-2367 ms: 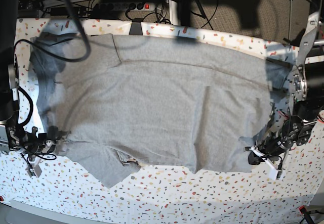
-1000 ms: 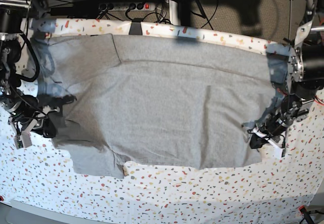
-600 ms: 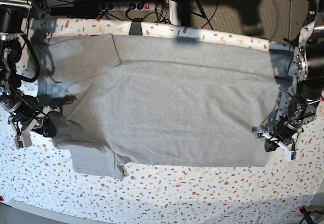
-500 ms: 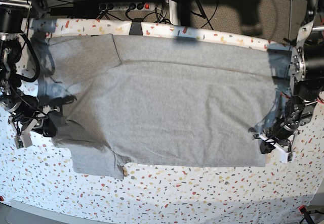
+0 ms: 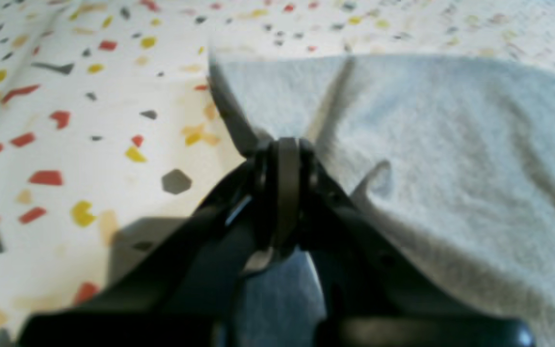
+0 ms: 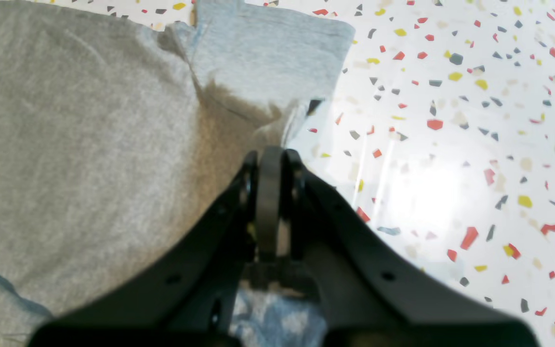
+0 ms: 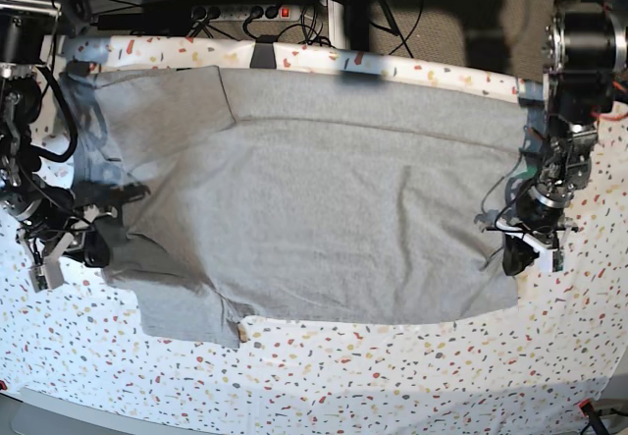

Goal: Fold the T-shirt properly
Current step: 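Lift the hem and fold it over toward the shoulder edge, then lay the folded hem down near the collar and open both grippers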

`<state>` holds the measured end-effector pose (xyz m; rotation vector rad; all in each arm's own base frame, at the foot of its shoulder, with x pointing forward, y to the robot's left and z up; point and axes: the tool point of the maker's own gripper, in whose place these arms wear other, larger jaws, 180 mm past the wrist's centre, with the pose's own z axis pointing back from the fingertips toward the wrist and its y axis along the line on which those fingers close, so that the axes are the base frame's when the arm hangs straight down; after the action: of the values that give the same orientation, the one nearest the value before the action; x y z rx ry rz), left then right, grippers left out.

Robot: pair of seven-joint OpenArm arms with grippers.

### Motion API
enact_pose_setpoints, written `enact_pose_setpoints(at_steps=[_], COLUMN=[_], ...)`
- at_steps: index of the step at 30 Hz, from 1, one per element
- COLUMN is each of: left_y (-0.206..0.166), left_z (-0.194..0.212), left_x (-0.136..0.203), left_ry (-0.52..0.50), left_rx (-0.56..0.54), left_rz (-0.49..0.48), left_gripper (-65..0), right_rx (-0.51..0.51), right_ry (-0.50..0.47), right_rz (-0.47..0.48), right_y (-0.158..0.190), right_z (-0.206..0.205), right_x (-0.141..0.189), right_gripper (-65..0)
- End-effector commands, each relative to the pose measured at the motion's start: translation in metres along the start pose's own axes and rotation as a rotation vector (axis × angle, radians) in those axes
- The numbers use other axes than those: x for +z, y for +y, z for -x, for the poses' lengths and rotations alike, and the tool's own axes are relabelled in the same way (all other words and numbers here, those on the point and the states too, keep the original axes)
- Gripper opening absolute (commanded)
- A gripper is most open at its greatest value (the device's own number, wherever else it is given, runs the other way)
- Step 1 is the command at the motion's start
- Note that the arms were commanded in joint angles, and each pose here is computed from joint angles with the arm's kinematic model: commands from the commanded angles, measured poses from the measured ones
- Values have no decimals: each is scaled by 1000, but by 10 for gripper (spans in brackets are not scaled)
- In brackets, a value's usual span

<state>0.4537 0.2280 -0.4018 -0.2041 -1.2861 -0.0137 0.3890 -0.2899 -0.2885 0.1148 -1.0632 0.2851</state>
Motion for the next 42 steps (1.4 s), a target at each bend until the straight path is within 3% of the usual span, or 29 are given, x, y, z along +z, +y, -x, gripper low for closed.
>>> enact_pose_setpoints(at_steps=[1,8,14,17,20,23,28,42], left_y=[4,-1,17,27,21,9,7,10], left_z=[-36,-91,-85,-78,-75,-79,-87,-63], left_x=[-4,25,43,54,65,79,100,139], left_ry=[-92,-220,-151,-145,-148,-168,-162,-62], left_rx=[-15,-98,-150,-87,-37,-27,33,-17], left_rz=[-7,-119,-166,-173,-105,-28,0,29], left_gripper=[-650,-650,-650,-650,-650,-650,-650,-650], right_rx=[20,19,54,126,167,138,54,121], right_ry=[-68,-71,-94,-102,-110,-142,-203,-141], right_rz=[11,11,-9,-25,-27,2,66,138], right_y=[-8,-8,5,23,34,28,17,14], right_z=[-26,-26,-33,-36,-36,-39,-37,-23], right_x=[6,6,13,23,34,46,68,110], right_gripper=[-650,-650,-650,-650,-650,-650,-650,-650])
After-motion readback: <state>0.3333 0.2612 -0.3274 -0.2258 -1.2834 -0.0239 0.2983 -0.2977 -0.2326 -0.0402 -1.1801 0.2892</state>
